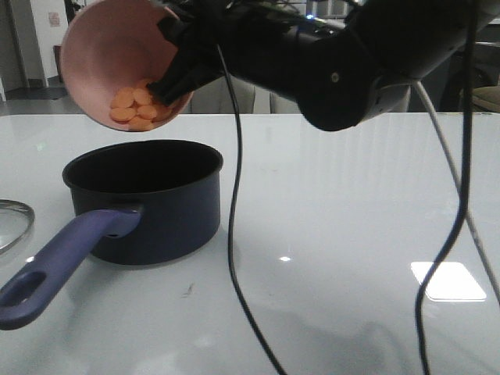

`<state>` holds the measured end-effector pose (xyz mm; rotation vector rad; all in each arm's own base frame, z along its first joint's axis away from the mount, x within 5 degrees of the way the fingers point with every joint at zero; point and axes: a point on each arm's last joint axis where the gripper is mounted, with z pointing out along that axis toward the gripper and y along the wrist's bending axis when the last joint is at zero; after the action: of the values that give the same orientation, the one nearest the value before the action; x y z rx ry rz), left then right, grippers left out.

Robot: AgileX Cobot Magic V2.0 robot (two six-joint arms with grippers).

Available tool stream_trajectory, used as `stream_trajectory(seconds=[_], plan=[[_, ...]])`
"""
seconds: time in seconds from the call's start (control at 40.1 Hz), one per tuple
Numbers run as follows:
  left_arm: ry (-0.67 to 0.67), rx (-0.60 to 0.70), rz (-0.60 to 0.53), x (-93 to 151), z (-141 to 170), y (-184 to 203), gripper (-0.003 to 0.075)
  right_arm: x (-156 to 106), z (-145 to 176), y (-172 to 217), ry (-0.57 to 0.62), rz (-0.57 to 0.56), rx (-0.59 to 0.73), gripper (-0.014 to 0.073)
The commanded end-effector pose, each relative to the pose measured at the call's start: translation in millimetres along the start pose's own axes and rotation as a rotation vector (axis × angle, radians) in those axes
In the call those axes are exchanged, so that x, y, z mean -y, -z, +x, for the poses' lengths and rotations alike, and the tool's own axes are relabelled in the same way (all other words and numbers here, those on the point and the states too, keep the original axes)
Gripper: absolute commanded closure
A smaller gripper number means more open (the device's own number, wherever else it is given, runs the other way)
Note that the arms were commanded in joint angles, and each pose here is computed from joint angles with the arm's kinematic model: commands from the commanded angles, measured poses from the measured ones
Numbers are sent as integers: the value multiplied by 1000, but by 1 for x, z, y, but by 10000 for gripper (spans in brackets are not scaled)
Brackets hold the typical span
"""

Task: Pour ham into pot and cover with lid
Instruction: 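Tilt the bowl with the right gripper to pour ham into the pot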

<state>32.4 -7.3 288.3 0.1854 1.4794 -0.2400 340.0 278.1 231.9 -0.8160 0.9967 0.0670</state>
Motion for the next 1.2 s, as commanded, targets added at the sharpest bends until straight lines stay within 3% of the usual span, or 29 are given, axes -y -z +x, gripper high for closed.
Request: stream_trajectory(seconds=[0.0,0.125,0.399,0.573,0.673,0.971,1.171], plan=[[19,97,19,1,-16,1,265,13,-37,-3,170,143,210,458],[19,97,19,1,-16,1,265,0,-32,-2,260,154,227,458],[19,97,19,1,-16,1,265,1,-26,-2,249,181,188,458],[19,97,19,1,-16,1,265,5,-23,-3,61,208,167,458],[19,97,19,1,-16,1,265,8,-22,-2,47,235,146,458],[19,97,19,1,-16,1,265,-4,-30,-3,406,152,226,458],[19,97,19,1,-16,1,265,-1,-33,-6,451,169,236,458]])
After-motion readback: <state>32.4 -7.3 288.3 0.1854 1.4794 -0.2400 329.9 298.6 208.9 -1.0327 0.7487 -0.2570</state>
